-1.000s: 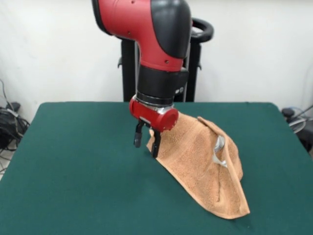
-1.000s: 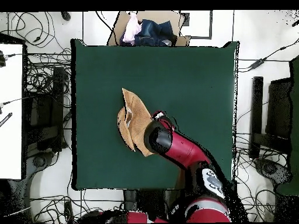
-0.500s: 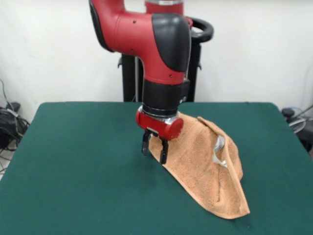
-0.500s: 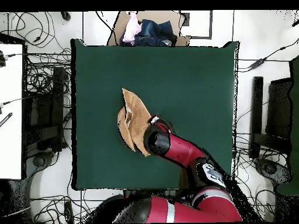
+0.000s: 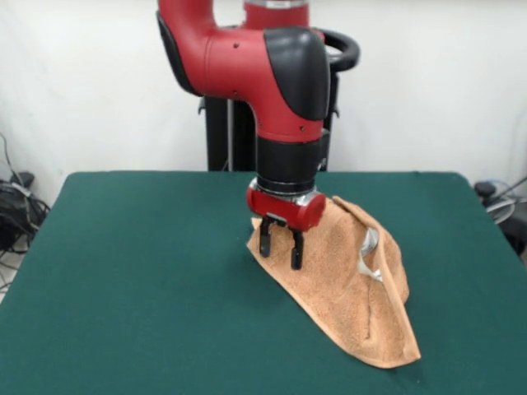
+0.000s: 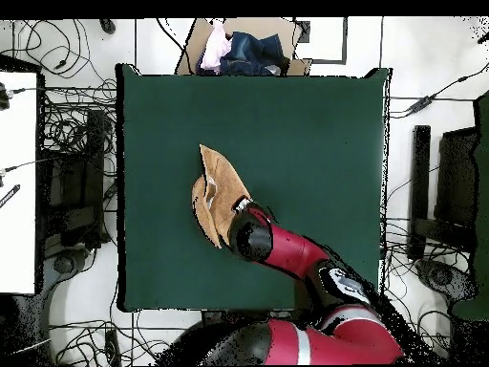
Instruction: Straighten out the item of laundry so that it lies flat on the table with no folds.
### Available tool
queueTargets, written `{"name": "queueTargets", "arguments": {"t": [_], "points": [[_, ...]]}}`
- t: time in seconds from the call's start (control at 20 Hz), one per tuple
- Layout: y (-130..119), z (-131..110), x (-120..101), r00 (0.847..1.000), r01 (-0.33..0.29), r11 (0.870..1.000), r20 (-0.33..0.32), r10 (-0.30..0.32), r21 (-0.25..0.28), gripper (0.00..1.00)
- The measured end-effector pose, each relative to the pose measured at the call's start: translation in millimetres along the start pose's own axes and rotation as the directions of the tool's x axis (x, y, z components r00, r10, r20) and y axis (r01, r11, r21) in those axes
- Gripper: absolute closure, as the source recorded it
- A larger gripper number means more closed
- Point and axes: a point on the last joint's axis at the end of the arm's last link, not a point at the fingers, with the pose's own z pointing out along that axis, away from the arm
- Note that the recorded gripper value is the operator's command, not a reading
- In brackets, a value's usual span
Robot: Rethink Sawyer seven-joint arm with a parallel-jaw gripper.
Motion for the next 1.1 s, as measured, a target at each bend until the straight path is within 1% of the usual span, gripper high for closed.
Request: {"name": "queueTargets", "arguments": {"t": [0.2, 0.5, 0.75, 0.8, 1.1], "points": [[-5.0, -5.7, 8.5, 1.000, 0.002, 1.000, -0.024, -0.002, -0.017, 0.00], [-7.6, -16.7, 13.6, 0.999, -0.004, 1.000, -0.034, 0.003, -0.025, 0.00], [-7.0, -25.7, 5.6, 1.000, -0.006, 0.999, -0.016, 0.005, -0.035, 0.00], [-8.7, -28.6, 1.2, 1.000, -0.008, 0.999, -0.007, 0.007, -0.036, 0.00], [-9.0, -34.0, -3.3, 1.000, 0.005, 0.999, 0.008, -0.005, -0.040, 0.00]]}}
